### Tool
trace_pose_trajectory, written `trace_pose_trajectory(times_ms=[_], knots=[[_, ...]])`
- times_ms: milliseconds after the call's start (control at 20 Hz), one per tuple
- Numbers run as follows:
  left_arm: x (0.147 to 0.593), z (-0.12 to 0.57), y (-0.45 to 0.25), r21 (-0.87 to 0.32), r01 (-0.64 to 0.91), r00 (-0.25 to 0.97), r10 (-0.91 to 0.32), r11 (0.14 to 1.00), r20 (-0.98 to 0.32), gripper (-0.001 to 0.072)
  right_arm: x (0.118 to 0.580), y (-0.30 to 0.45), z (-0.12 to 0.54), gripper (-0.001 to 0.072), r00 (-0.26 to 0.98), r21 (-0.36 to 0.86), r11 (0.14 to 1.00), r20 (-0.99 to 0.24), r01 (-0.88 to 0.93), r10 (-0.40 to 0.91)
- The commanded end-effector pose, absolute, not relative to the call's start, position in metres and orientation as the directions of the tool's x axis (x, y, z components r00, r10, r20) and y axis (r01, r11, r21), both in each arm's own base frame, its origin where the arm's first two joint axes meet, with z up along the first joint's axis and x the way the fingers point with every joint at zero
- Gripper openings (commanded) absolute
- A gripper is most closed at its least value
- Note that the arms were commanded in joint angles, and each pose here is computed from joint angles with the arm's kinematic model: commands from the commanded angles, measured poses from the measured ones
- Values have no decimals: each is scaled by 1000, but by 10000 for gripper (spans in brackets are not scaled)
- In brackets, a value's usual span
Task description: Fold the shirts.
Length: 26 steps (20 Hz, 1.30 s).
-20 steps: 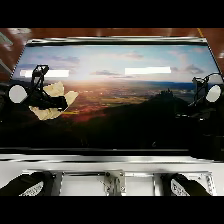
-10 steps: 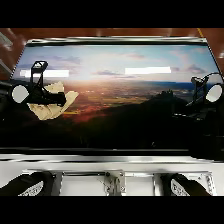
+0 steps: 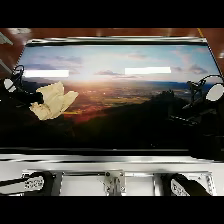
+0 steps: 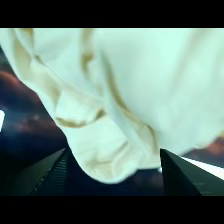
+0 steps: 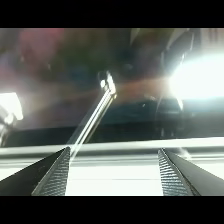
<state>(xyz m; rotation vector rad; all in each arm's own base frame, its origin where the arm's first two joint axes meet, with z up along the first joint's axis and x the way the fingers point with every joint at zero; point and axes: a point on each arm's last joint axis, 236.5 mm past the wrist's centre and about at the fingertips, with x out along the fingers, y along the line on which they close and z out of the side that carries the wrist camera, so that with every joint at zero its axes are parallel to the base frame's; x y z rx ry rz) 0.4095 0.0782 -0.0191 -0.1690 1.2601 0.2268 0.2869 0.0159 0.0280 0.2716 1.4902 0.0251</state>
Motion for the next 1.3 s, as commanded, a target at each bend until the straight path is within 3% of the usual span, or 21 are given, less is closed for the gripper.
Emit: trace_pose_trajectory(times_ms=[0,250,300,400,500,700,950,1100,1250], knots=[[418,-75,103,-58,-353,206,17,934,-978,715,279,21,29,665,55,212,963,-977,165,206],[459,-98,85,-184,-389,284,-72,903,-956,709,280,21,29,664,57,213,949,-977,234,206],[466,-94,82,-214,-397,313,-88,892,-946,660,280,21,29,665,57,213,947,-977,240,206],[474,-85,76,-247,-386,337,-113,889,-934,50,280,21,29,664,57,213,946,-977,243,206],[481,-62,62,-315,-373,366,-174,873,-914,31,279,21,29,665,55,213,946,-977,243,206],[487,44,24,-412,-169,515,-276,895,-811,31,281,17,28,665,62,199,960,-980,197,190],[413,189,-61,-369,129,617,-366,921,-697,31,282,3,26,664,67,136,985,-989,103,130],[362,228,-132,-395,276,595,-478,876,-646,31,273,1,25,664,30,123,991,-992,51,121],[318,217,-212,-443,411,459,-600,797,-655,31,250,0,26,664,-70,121,992,-991,-43,118]])
